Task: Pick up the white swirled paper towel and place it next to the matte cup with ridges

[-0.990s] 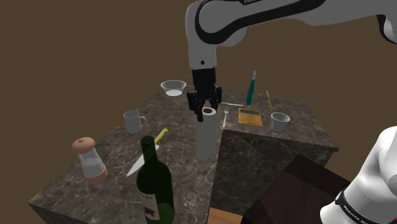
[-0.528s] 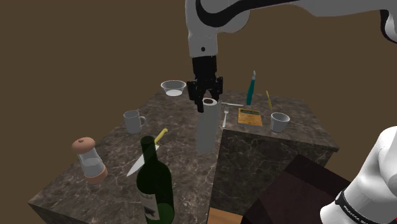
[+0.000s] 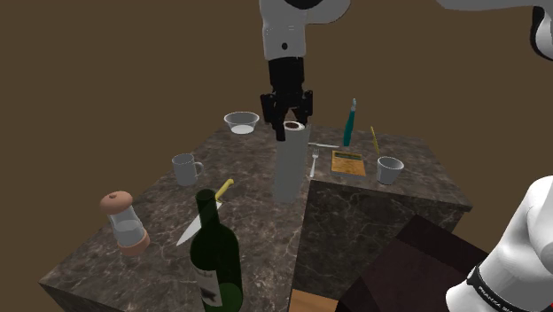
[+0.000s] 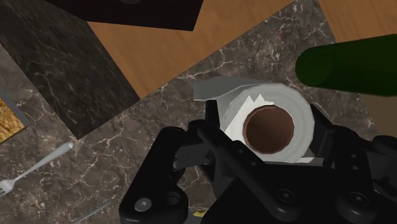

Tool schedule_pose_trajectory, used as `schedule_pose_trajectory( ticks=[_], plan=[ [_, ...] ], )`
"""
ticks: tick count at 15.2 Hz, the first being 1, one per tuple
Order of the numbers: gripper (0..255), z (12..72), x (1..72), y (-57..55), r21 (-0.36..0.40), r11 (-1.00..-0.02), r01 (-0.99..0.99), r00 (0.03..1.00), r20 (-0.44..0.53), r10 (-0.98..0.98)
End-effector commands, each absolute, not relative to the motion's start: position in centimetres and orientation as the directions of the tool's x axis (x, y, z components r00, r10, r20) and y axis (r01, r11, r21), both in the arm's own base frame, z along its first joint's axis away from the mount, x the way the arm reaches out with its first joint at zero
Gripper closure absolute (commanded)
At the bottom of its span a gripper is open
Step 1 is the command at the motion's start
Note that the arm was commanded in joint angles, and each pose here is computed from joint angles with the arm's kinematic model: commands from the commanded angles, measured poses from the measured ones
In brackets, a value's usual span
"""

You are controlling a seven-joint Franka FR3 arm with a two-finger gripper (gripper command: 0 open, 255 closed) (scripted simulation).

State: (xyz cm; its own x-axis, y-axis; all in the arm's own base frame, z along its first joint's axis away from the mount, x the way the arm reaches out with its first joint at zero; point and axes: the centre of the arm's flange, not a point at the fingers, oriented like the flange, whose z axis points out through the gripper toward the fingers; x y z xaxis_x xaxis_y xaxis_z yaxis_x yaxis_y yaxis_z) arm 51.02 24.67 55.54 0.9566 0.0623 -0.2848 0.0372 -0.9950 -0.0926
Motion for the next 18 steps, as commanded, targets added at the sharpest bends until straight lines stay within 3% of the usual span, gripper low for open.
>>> schedule_pose_trajectory(
  ticks=[1, 18],
  plan=[
    [255, 56.8, 51.2, 24.7, -0.093, -0.995, 0.037, 0.956, -0.285, 0.062],
    [255, 65.7, 51.2, 24.7, -0.093, -0.995, 0.037, 0.956, -0.285, 0.062]
  ],
)
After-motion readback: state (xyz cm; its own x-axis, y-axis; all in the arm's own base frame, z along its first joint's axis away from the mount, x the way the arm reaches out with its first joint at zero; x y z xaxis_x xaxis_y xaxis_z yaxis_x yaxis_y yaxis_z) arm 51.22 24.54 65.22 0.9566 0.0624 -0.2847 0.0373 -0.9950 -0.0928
